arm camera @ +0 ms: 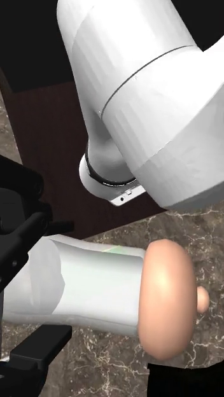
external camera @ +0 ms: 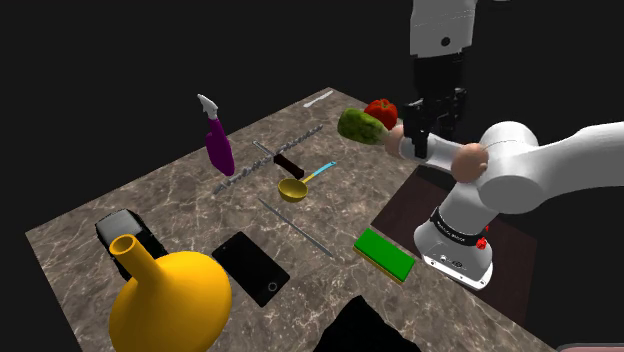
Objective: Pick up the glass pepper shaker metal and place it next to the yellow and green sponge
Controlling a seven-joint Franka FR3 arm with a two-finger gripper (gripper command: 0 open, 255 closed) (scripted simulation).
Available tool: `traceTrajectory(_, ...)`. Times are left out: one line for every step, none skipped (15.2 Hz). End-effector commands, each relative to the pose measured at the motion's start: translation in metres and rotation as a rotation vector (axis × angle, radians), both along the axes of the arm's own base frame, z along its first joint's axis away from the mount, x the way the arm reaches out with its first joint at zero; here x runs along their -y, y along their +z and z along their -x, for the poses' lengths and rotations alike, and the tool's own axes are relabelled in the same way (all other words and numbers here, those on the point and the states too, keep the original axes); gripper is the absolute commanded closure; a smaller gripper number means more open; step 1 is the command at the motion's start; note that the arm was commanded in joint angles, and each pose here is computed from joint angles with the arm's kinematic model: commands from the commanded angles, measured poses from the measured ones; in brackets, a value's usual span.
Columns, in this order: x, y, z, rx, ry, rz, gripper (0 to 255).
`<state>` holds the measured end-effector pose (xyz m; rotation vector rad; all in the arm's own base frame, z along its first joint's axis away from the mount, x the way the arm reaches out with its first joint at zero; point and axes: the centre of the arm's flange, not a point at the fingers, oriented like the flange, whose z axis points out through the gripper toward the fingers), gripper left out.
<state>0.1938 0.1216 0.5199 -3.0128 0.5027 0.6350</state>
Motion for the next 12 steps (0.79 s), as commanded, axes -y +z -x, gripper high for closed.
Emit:
traceTrajectory(-0.019,0.000,0.018,-0.001,-0.001,-0.001,255)
traceTrajectory(-0.029,0.000,0.027,-0.001,-0.001,-0.001,255)
traceTrajectory(-0.039,0.000,0.036,-0.001,-0.001,-0.001,255)
traceTrajectory(-0.048,0.000,0.045,-0.001,-0.001,-0.001,255)
traceTrajectory(-0.058,0.000,0.054,-0.001,-0.001,-0.001,255)
traceTrajectory(-0.068,0.000,0.063,-0.001,-0.001,-0.001,255)
traceTrajectory(-0.077,0.000,0.072,-0.001,-0.001,-0.001,255)
traceTrajectory(-0.087,0.000,0.081,-0.001,-0.001,-0.001,255)
traceTrajectory(-0.096,0.000,0.090,-0.001,-0.001,-0.001,255)
traceTrajectory(-0.106,0.000,0.099,-0.001,-0.001,-0.001,255)
traceTrajectory(-0.116,0.000,0.108,-0.001,-0.001,-0.001,255)
traceTrajectory(-0.125,0.000,0.117,-0.001,-0.001,-0.001,255)
